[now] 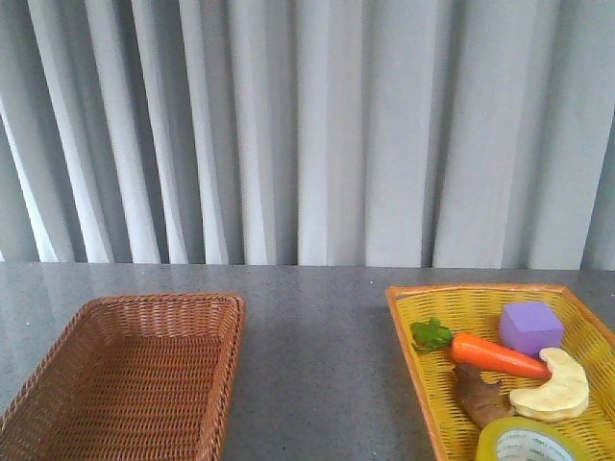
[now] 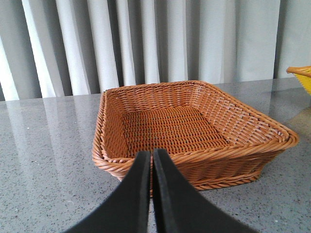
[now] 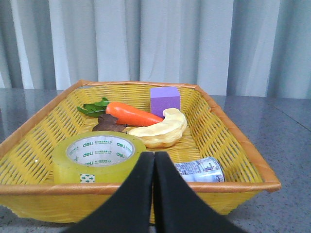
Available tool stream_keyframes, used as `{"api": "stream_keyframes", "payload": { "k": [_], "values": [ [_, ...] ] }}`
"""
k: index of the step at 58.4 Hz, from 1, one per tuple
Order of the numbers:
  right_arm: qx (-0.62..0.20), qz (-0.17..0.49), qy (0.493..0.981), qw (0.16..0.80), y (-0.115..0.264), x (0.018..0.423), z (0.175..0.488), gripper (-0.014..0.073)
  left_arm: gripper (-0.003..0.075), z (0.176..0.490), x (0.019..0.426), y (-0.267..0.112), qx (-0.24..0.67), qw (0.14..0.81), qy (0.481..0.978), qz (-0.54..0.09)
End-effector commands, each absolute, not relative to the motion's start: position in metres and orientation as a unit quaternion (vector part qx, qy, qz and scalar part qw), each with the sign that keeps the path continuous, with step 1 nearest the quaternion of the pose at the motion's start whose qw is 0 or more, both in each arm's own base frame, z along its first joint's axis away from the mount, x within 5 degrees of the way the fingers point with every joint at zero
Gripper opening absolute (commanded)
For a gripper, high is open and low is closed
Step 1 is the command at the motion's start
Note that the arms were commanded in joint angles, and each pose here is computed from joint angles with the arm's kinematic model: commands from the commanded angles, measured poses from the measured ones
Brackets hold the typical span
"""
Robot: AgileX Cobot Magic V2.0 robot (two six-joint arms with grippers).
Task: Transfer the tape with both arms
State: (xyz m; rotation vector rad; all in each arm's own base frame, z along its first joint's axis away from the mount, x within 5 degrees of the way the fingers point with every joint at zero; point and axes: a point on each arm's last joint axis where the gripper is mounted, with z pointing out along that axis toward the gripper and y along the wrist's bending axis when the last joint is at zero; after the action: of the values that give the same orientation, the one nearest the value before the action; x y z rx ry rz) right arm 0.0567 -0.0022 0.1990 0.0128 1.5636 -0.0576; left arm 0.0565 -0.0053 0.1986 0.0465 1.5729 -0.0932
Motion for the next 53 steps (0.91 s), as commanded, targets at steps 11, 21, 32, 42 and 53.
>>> {"api": "stream_keyframes", "payload": {
  "k": [11,21,32,42,53],
  "values": [
    [0.009,-0.038,0.674,0.738,-0.004,0.056,0.205,-0.0004,-0.0006,0.21,0.054,-0.004,0.011,0.743,0.668,-0.048],
    [0.051,0.002,0.656,0.753,-0.004,0.055,0.212,-0.0004,-0.0006,0.22,0.053,-0.004,0.009,0.758,0.65,-0.048],
    [0.051,0.01,0.632,0.773,-0.004,0.051,0.253,-0.0004,-0.0006,0.26,0.048,-0.004,0.009,0.785,0.617,-0.05],
    [0.034,0.005,0.656,0.754,-0.002,0.06,0.3,-0.0004,-0.0006,0.31,0.054,-0.005,0.011,0.784,0.619,-0.051],
    [0.006,-0.006,0.715,0.699,-0.001,0.081,0.343,-0.0004,-0.0006,0.354,0.077,-0.008,0.017,0.746,0.663,-0.053]
  ]
}}
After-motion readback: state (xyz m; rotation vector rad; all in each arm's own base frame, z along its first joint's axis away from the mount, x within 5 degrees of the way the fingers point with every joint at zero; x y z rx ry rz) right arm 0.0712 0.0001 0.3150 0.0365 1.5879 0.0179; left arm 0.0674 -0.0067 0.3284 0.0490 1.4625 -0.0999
